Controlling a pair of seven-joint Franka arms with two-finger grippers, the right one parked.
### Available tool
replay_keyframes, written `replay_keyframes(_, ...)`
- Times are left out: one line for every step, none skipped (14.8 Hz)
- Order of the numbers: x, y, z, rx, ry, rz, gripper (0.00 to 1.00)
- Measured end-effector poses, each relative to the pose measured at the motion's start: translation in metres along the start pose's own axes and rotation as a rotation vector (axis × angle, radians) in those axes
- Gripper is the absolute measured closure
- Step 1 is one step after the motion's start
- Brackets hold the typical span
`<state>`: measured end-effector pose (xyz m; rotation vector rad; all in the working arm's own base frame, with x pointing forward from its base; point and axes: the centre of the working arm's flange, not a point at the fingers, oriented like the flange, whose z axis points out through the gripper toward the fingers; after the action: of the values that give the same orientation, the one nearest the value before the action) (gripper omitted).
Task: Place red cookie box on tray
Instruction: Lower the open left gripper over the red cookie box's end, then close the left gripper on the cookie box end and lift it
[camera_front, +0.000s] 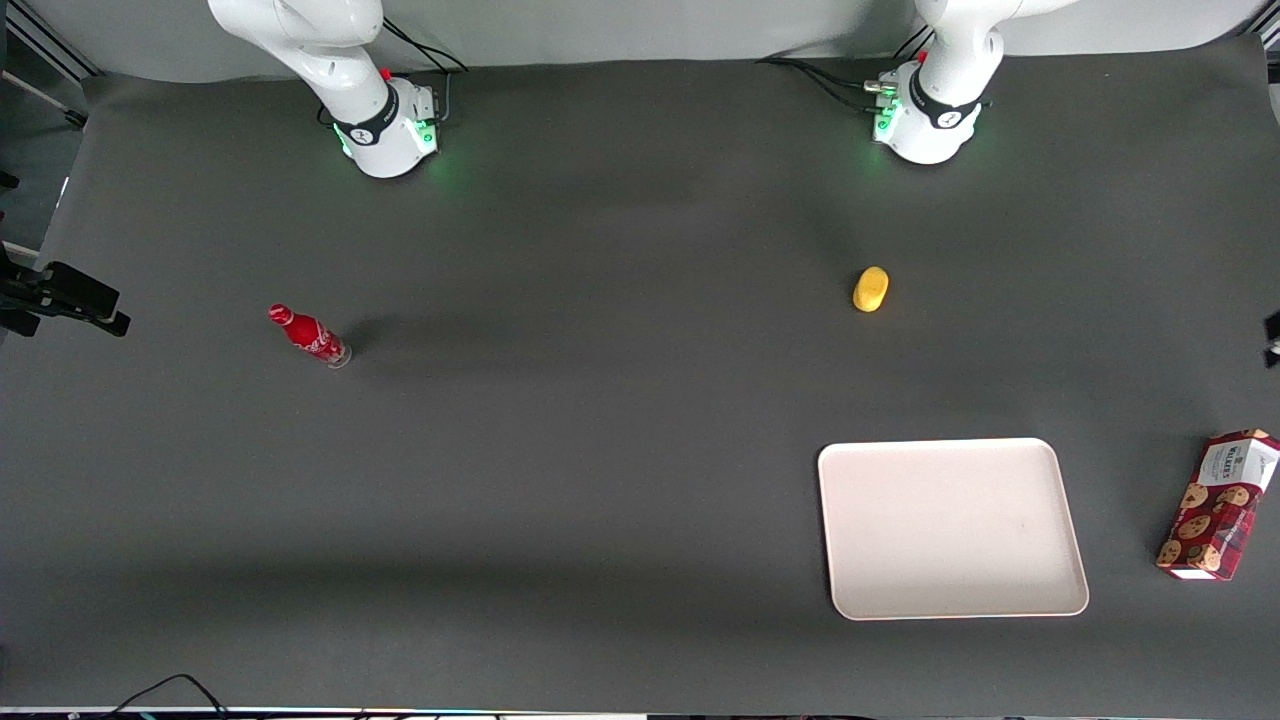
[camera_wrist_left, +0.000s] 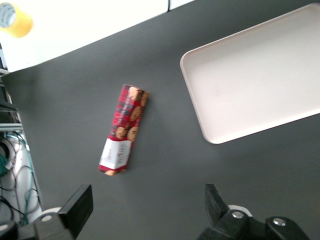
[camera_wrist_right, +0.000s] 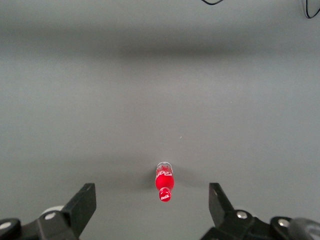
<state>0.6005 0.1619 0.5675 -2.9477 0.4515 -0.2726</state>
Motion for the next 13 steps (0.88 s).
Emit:
replay_keyframes(-0.007, -0.022, 0.018, -0.008, 0.004, 0.036, 0.00)
replay_keyframes(-0.012, -0.040, 0.038, -0.033, 0.010, 0.063, 0.00)
replay_keyframes(-0.014, -0.057, 0.060, -0.062, 0.012, 0.084, 0.00)
replay_keyframes(-0.014, -0.070, 0.082, -0.081, 0.008, 0.098, 0.00)
replay_keyframes(-0.013, -0.082, 0.106, -0.092, -0.002, 0.109, 0.00)
replay_keyframes(-0.011, -0.092, 0.129, -0.101, -0.013, 0.124, 0.00)
replay_keyframes(-0.006, -0.101, 0.151, -0.105, -0.021, 0.142, 0.00)
replay_keyframes(-0.002, -0.108, 0.174, -0.105, -0.027, 0.154, 0.00)
replay_keyframes(0.001, -0.115, 0.196, -0.098, -0.029, 0.160, 0.00)
replay_keyframes(0.002, -0.120, 0.217, -0.088, -0.026, 0.161, 0.00)
replay_keyframes(0.003, -0.123, 0.236, -0.077, -0.023, 0.168, 0.00)
replay_keyframes(0.003, -0.124, 0.254, -0.071, -0.021, 0.178, 0.00)
replay_keyframes(0.002, -0.124, 0.270, -0.071, -0.026, 0.189, 0.00)
